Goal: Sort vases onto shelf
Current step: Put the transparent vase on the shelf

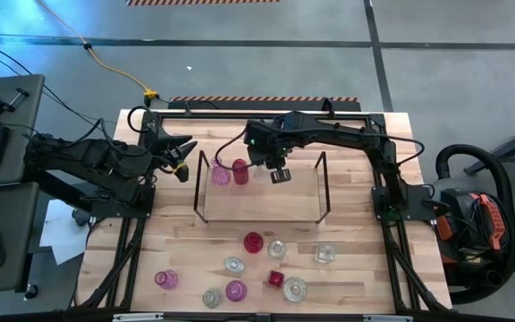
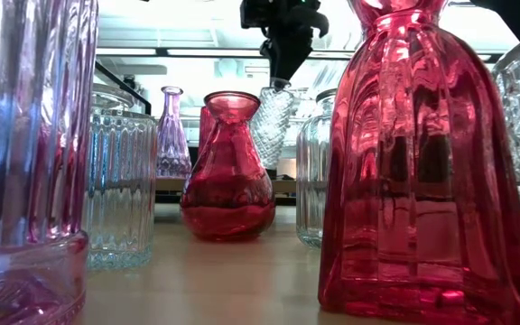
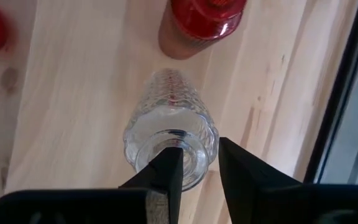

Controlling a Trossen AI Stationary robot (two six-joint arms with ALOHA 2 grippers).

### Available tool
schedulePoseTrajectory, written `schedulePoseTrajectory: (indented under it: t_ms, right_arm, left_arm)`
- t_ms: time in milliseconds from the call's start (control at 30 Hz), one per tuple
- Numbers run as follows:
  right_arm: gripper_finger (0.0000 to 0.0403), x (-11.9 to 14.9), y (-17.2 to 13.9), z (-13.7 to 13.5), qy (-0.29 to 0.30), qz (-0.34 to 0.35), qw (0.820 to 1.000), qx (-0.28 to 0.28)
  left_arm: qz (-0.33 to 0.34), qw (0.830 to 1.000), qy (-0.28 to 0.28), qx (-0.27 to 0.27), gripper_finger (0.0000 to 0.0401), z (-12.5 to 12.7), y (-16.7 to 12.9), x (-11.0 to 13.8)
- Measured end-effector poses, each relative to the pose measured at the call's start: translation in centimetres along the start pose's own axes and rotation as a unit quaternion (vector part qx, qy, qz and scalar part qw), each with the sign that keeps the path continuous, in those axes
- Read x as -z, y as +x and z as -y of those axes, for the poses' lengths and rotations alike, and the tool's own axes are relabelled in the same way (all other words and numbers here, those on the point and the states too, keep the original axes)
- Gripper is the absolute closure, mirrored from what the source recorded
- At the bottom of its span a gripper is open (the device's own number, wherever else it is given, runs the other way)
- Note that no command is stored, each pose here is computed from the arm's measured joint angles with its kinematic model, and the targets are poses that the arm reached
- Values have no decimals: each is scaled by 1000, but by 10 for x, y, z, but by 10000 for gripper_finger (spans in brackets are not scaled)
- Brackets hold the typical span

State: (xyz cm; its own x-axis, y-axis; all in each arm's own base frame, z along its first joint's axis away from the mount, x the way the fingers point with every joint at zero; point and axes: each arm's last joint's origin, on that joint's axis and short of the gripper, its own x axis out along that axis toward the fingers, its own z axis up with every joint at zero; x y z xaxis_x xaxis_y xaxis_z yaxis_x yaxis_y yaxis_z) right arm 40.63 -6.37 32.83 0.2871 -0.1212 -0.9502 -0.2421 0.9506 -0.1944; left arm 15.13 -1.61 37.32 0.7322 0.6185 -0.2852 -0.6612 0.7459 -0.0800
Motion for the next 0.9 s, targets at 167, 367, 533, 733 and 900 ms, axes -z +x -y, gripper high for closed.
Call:
schedulePoseTrajectory:
  t_ms: [167, 367, 533, 733, 900]
  right_arm:
    - [324, 0, 0, 0, 0, -2, 1000, -2]
    - [324, 1, 3, 1, 1, -5, 1000, -10]
    - [324, -1, 15, 1, -5, -17, 1000, -20]
    - [324, -1, 15, 3, -5, -14, 1000, -17]
    - [324, 0, 16, 5, -3, -15, 1000, -20]
  left_arm:
    - [0, 1000, 0, 0, 304, 0, 0, 0]
    - [0, 1000, 0, 0, 304, 0, 0, 0]
    - [0, 1000, -1, 0, 304, 0, 0, 0]
    - [0, 1000, -1, 1, 304, 0, 0, 0]
    - [1, 1000, -1, 0, 304, 0, 0, 0]
